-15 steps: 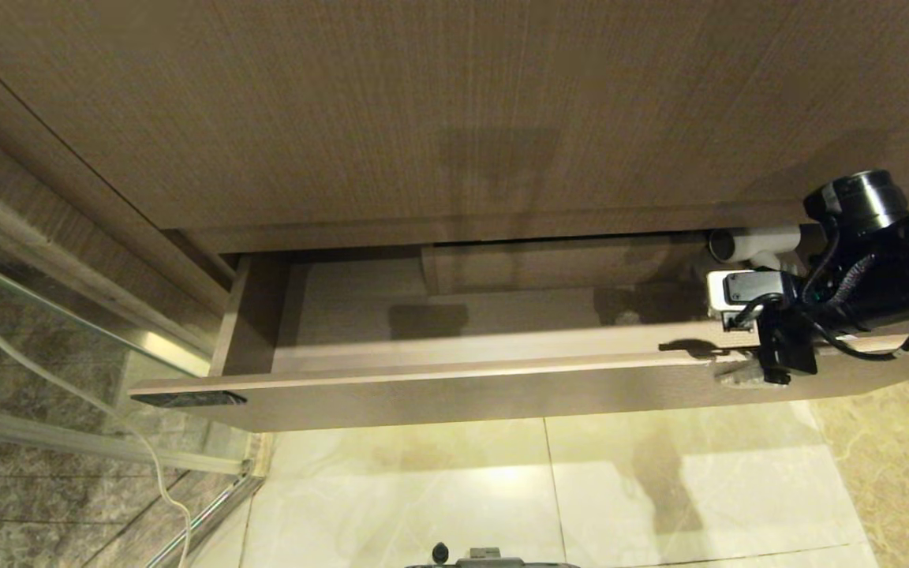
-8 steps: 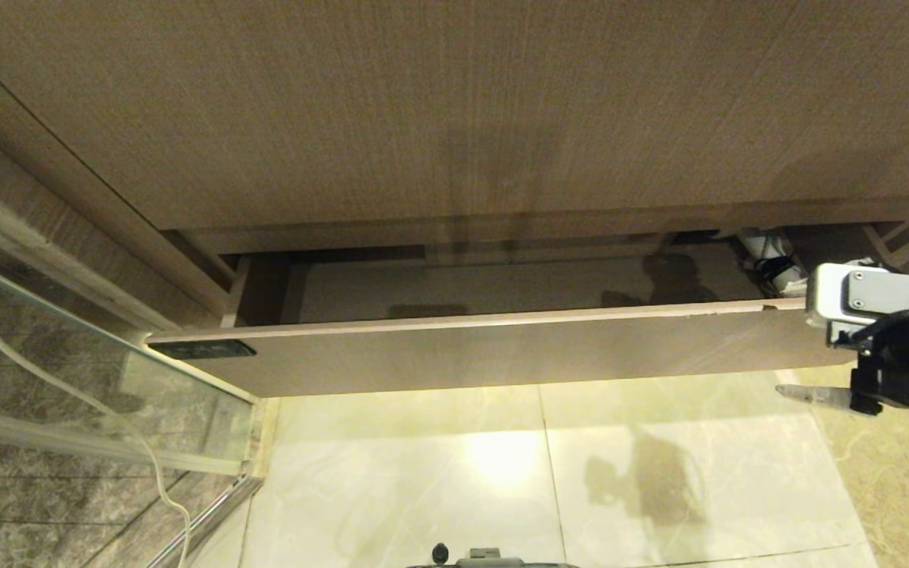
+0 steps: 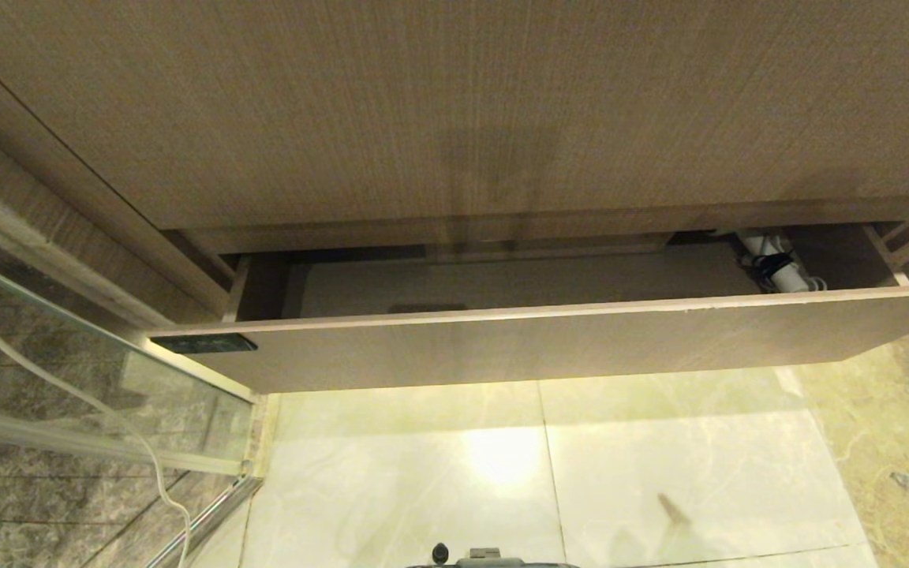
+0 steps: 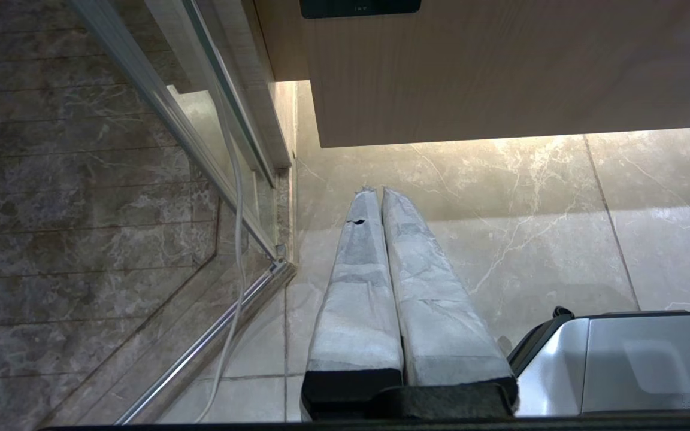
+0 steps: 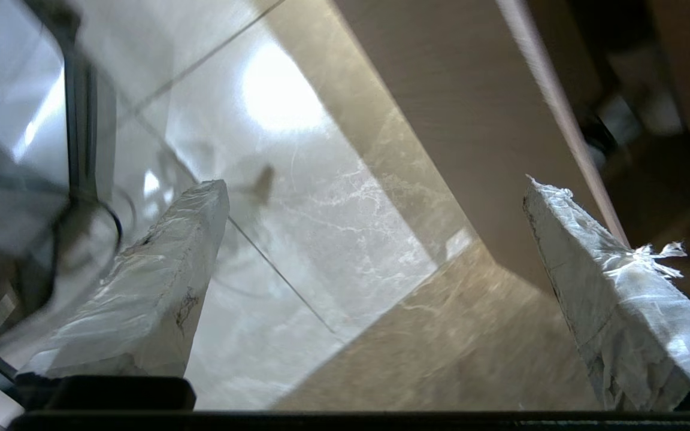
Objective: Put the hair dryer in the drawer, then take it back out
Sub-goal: Pull open the drawer
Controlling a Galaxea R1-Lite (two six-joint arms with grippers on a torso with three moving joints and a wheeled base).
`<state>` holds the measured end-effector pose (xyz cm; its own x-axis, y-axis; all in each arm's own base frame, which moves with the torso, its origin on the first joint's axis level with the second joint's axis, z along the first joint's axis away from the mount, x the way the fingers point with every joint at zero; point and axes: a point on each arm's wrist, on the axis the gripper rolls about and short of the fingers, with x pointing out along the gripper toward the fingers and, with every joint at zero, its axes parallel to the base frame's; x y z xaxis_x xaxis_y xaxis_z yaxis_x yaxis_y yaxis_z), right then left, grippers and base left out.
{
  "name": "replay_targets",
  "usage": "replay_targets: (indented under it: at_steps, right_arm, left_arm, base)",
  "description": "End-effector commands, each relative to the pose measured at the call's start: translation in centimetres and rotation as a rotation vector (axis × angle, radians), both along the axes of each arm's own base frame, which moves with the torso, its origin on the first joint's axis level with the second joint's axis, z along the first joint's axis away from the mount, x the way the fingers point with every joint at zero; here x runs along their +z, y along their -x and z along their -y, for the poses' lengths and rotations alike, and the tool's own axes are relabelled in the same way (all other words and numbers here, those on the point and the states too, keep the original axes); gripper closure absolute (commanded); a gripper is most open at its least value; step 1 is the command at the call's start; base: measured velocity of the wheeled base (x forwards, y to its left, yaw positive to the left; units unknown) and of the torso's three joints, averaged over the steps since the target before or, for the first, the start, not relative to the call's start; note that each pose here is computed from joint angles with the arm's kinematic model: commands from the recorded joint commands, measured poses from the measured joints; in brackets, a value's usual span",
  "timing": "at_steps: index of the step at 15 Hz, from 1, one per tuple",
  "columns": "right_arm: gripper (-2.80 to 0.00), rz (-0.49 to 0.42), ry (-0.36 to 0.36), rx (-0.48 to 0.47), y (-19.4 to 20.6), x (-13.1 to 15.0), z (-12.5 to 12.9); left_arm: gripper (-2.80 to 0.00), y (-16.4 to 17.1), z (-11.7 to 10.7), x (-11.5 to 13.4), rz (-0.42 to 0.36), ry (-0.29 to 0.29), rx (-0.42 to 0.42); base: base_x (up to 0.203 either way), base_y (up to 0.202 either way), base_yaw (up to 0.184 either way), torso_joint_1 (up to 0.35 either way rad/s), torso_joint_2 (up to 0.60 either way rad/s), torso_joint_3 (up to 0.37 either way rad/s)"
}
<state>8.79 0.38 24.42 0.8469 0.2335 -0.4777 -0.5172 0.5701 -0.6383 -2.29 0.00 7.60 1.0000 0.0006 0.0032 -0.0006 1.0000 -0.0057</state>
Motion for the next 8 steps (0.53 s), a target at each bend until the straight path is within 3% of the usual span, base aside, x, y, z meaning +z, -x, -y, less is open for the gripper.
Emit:
replay_targets:
  at_steps: [1, 2, 4, 5, 8]
  right_arm:
    - [-2.8, 0.023, -0.117, -0.097, 1.1, 1.1, 0.2]
    - [-2.8, 0.005, -0.191, -0.168, 1.5, 1.5, 0.5]
    - [-2.8, -0.005, -0.242, -0.221, 1.9, 2.0, 0.6]
    - [0.0, 0.011, -0.267, -0.28, 2.3, 2.5, 0.8]
    - [0.0, 0.018, -0.279, -0.314, 2.9, 3.2, 0.9]
  left_arm:
    - [0.0, 0.0, 0.0, 0.0, -0.001, 0.0, 0.0]
    - [0.0, 0.0, 0.0, 0.0, -0.001, 0.0, 0.001]
    - [0.0, 0.0, 0.0, 0.0, -0.001, 0.0, 0.0]
    - [0.0, 0.0, 0.0, 0.0, 0.0, 0.0, 0.001]
    - [0.0, 0.0, 0.0, 0.0, 0.0, 0.0, 0.001]
  base:
    - [0.0, 0.0, 0.0, 0.0, 0.0, 0.0]
    - [0.0, 0.0, 0.0, 0.0, 0.0, 0.0]
    - [0.0, 0.0, 0.0, 0.0, 0.0, 0.0]
    - [0.0, 0.0, 0.0, 0.0, 0.0, 0.0]
    - [0.0, 0.0, 0.0, 0.0, 0.0, 0.0]
